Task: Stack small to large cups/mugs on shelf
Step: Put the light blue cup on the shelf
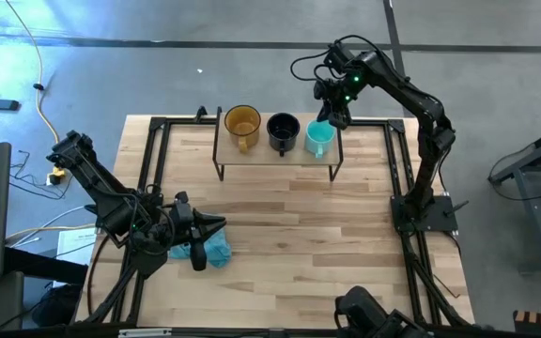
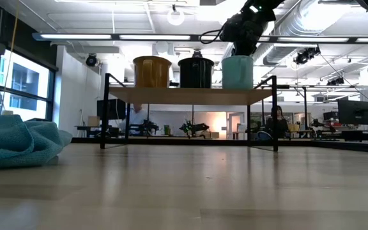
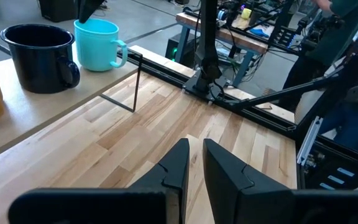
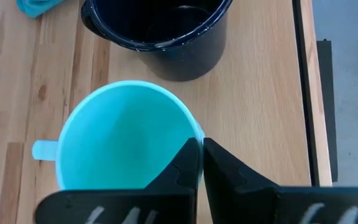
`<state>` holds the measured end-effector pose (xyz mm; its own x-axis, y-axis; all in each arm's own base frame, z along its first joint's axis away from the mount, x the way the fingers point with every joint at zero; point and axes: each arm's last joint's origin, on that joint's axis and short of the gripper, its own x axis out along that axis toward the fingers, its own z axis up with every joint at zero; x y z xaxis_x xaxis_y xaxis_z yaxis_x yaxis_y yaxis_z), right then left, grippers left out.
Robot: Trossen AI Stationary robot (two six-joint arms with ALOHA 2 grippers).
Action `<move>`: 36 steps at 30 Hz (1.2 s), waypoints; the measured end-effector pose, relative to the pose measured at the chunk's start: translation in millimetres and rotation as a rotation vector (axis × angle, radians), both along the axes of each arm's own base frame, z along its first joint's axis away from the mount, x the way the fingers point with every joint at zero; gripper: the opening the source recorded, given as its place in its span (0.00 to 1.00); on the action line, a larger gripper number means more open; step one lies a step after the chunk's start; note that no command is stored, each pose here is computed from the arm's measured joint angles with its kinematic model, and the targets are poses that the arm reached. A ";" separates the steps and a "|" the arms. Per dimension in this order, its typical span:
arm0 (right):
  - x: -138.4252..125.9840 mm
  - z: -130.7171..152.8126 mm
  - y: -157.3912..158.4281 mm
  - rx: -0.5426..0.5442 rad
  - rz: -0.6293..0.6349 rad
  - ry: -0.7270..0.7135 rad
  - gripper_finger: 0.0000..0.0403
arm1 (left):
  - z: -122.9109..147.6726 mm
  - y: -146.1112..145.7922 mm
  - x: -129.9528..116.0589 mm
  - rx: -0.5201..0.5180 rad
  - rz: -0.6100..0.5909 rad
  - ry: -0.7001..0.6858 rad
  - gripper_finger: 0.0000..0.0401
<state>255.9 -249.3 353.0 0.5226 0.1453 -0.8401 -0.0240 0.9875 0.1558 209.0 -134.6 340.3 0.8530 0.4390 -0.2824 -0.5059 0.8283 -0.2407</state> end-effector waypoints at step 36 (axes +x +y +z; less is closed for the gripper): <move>-3.3 -0.7 -0.9 0.004 -0.013 0.026 0.16 | 0.1 0.0 0.0 -0.002 0.000 -0.001 0.09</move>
<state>252.5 -250.1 352.3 0.5027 0.1423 -0.8527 -0.0069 0.9870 0.1606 209.1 -134.7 340.4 0.8533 0.4385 -0.2821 -0.5056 0.8279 -0.2427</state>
